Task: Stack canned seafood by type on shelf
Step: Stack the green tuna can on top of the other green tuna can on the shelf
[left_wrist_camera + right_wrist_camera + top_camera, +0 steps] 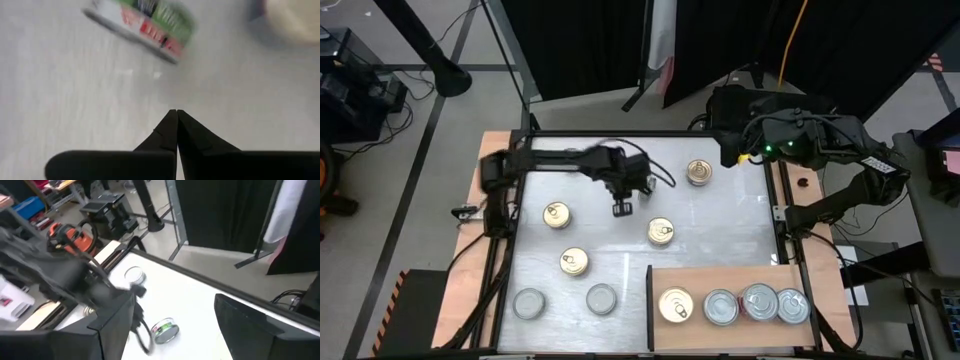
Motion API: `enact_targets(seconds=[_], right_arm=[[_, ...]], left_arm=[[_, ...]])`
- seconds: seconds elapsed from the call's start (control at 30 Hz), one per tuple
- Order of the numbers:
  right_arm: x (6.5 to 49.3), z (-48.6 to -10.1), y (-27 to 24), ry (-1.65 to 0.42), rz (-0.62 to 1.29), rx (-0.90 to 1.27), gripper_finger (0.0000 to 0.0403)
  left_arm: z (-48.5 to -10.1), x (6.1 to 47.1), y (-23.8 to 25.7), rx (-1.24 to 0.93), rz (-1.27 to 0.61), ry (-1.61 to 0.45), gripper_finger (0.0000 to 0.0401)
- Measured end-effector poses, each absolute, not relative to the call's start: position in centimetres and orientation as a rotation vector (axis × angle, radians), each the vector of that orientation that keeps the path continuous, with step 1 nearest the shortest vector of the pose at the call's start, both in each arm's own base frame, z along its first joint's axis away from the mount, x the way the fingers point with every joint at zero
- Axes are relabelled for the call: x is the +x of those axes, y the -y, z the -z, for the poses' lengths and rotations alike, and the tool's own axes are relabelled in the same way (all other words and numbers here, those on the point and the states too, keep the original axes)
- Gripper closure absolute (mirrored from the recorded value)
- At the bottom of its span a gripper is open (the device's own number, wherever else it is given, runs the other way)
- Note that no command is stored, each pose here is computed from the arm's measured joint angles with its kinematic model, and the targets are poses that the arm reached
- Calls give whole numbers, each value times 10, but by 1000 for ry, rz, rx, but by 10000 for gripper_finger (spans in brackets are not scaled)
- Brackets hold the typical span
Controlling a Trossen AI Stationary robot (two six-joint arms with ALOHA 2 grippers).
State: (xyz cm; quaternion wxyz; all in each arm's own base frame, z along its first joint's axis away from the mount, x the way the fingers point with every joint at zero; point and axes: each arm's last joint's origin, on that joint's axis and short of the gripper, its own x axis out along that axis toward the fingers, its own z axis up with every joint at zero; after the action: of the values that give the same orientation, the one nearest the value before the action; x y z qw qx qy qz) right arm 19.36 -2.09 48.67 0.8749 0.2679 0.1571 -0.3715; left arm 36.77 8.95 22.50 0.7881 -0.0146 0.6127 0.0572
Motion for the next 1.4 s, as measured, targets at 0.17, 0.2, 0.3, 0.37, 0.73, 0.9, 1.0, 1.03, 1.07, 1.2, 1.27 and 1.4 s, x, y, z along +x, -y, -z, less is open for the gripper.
enact_targets(seconds=[0.17, 0.2, 0.3, 0.37, 0.73, 0.9, 1.0, 1.03, 1.07, 1.2, 1.27, 1.4], right_arm=[[193, -486, 21, -339, 773, 560, 135], [193, -486, 21, -340, 774, 560, 135], [193, -485, 21, -345, 775, 558, 135], [193, -485, 21, -347, 776, 557, 135], [191, -483, 21, -384, 777, 531, 135], [192, -482, 19, -425, 722, 513, 135], [191, -481, 18, -457, 688, 524, 135], [191, -480, 18, -472, 676, 527, 135], [190, -479, 17, -491, 668, 528, 135], [187, -474, 16, -564, 642, 531, 136], [185, -472, 15, -599, 630, 533, 136], [179, -471, 14, -650, 601, 534, 136]], left_arm=[[-282, 352, -88, -148, -201, -1072, 377], [-290, 349, -88, -185, -213, -1030, 365], [-297, 347, -86, -320, -281, -985, 305], [-293, 349, -85, -465, -374, -978, 250], [-275, 383, -82, -643, -736, -713, 95], [-238, 395, -87, -621, -783, -813, 93], [-222, 402, -88, -609, -782, -842, 93], [-217, 403, -88, -607, -787, -855, 93], [-212, 405, -88, -604, -790, -867, 94], [-195, 410, -88, -592, -803, -903, 113], [-183, 415, -88, -616, -770, -924, 134], [-170, 421, -89, -644, -730, -934, 197]])
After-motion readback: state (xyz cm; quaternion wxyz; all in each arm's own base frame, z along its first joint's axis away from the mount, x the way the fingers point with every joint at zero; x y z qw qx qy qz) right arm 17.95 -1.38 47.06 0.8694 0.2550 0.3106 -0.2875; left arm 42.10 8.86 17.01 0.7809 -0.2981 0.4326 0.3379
